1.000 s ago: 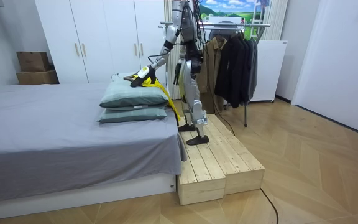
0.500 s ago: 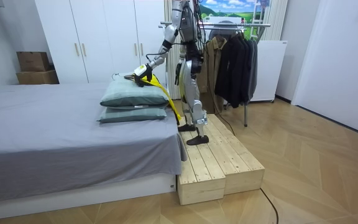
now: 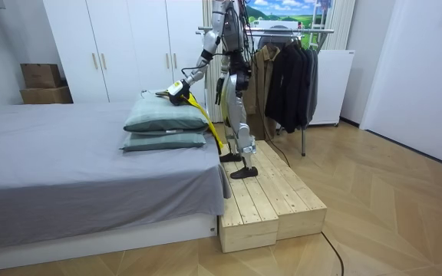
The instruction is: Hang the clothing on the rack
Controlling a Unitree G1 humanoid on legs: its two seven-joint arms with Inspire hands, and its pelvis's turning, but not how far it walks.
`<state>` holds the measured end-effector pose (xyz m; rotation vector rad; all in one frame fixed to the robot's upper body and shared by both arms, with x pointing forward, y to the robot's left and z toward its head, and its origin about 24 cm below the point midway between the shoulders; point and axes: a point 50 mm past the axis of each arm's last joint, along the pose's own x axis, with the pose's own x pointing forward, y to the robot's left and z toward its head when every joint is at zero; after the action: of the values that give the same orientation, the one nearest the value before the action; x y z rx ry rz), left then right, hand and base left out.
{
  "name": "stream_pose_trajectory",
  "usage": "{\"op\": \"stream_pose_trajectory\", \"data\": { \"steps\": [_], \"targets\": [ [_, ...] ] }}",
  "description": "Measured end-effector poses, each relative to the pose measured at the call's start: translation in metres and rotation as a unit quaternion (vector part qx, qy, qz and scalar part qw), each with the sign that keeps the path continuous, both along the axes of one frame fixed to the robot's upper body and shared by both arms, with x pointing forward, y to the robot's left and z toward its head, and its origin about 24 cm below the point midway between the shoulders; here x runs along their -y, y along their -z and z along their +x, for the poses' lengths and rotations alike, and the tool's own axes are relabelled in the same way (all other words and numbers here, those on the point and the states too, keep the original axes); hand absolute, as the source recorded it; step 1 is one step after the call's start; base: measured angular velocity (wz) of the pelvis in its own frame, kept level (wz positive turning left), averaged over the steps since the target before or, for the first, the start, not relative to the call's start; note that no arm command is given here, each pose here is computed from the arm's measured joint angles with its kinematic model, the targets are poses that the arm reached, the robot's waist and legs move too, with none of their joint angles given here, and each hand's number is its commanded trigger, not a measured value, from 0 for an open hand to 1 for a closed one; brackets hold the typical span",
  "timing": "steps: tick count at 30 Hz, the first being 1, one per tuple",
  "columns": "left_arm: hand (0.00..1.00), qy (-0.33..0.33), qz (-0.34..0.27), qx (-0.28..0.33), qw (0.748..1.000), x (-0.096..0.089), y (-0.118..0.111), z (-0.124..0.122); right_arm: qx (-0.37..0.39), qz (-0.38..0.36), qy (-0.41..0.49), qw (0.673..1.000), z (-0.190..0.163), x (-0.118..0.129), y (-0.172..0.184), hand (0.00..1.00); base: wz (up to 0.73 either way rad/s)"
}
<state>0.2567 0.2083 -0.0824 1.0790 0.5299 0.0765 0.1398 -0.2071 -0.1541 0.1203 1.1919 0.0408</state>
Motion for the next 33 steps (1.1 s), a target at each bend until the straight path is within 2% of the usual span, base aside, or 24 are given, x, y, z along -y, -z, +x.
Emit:
{"op": "stream_pose_trajectory", "data": {
  "steps": [21,27,33],
  "targets": [
    [1.0,0.003,-0.006,0.001,1.0,0.002,0.0,0.0,0.002,0.006,-0.007,1.0,0.001,-0.005,0.001,0.0,0.0],
    [1.0,0.007,-0.015,0.02,1.0,0.005,-0.003,0.002,0.01,0.004,0.004,1.0,0.002,-0.004,0.0,0.0,0.01],
    [1.0,0.003,-0.022,0.011,1.0,0.003,0.005,-0.012,0.014,0.0,0.01,1.0,-0.005,-0.001,0.002,0.0,0.03]
  ]
}}
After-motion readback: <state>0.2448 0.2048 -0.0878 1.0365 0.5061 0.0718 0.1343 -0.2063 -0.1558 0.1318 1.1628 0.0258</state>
